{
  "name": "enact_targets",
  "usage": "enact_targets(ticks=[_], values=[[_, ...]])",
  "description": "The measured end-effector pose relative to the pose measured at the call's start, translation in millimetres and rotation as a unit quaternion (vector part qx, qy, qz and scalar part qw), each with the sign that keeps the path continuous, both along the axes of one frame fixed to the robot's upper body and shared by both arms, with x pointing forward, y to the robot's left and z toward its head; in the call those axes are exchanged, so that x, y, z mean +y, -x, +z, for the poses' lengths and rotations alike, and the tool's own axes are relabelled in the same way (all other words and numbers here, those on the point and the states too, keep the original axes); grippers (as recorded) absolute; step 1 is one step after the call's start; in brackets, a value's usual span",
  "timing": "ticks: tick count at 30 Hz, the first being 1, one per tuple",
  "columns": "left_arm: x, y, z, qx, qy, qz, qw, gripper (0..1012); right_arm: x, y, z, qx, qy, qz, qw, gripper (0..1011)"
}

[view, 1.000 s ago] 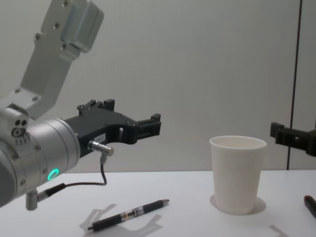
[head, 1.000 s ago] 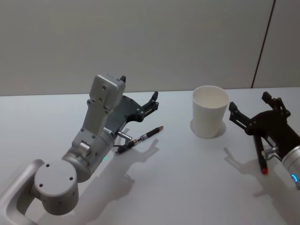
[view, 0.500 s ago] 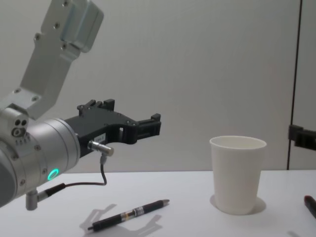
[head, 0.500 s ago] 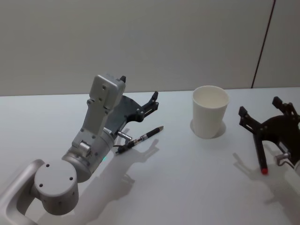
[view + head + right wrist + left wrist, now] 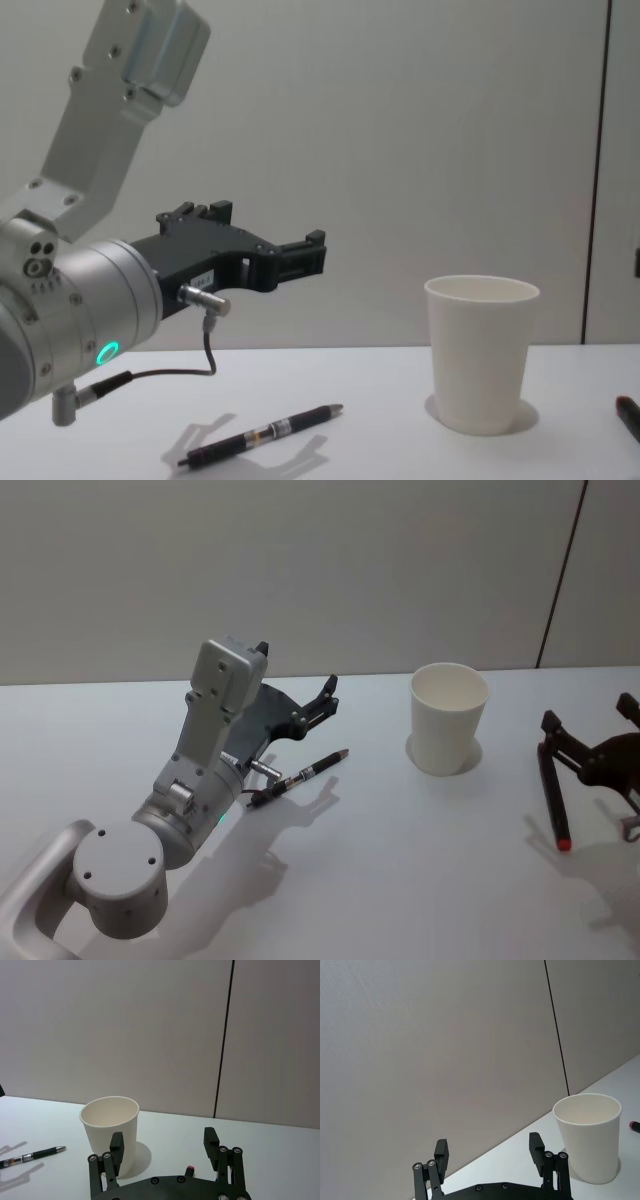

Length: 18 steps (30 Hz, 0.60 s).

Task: Place the pen into the pen holder.

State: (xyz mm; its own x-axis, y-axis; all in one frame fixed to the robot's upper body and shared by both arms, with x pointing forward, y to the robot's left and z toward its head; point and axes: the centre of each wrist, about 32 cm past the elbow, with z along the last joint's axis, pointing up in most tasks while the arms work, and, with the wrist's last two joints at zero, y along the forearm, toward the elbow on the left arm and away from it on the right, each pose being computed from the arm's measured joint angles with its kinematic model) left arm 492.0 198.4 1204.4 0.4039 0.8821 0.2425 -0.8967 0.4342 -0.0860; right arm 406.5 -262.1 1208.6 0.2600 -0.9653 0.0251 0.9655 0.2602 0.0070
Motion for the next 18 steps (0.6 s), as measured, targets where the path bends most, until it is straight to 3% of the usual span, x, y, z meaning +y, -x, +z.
enact_targets(ticks=[10,18], values=[[0.0,0.0,0.0,0.0,0.0,0.0,1.0,1001,-1.2,3.3,4.5,0.021,-0.019,-0.027,0.9992,1001],[0.0,0.0,0.0,0.0,0.0,0.0,1.0,1001,1.7,-1.6,6.1,0.053,-0.038,-0.059,0.9962,1002]])
